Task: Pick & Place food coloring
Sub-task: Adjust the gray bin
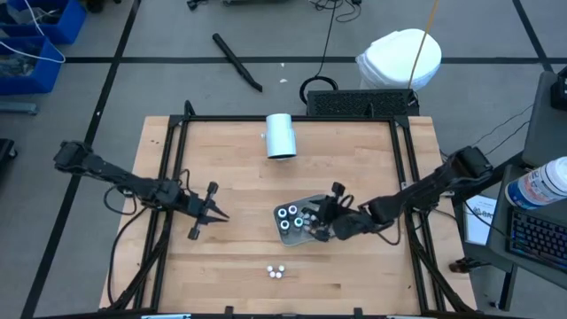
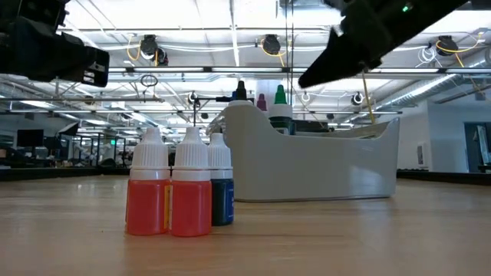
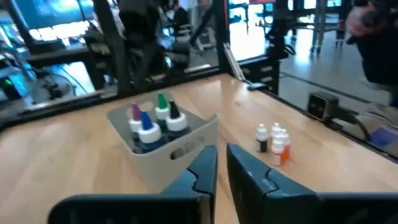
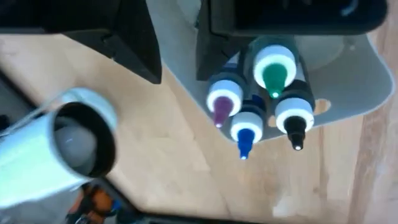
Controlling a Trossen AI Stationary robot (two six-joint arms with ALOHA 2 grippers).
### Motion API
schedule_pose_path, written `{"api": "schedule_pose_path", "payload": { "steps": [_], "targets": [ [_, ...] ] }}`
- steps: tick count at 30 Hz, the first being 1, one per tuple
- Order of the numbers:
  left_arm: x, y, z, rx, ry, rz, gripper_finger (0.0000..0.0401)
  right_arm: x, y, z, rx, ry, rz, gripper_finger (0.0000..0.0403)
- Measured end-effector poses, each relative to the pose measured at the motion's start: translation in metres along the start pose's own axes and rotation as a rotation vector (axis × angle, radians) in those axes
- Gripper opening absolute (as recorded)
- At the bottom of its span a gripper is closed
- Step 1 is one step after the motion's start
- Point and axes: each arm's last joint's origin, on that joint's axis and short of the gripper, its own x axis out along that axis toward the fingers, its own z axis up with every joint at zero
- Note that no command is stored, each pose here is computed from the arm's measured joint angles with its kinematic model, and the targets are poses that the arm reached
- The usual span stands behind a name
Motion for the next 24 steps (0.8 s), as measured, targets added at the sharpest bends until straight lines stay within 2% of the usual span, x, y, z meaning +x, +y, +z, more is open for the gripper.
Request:
{"api": "schedule_pose_path", "payload": {
  "steps": [3,8,16,21,24],
  "targets": [
    [0.008,-0.004,-0.001,-0.008,0.042,-0.007,0.0008,-0.013,0.001,0.0,-0.039,-0.014,-0.031,0.0057],
    [0.034,-0.009,0.004,-0.013,0.079,-0.041,0.0004,-0.028,-0.001,-0.006,-0.115,0.007,-0.114,0.0005],
    [0.107,-0.023,0.007,0.055,0.197,-0.12,0.0003,-0.027,-0.016,-0.018,-0.103,0.097,-0.225,0.0002],
    [0.137,-0.018,0.004,0.049,0.253,-0.097,0.0003,-0.029,-0.025,-0.028,-0.057,0.162,-0.295,0.0001],
    [0.146,-0.009,0.001,0.009,0.287,-0.023,0.0005,-0.032,-0.029,-0.033,0.012,0.217,-0.298,0.0001]
  ]
}}
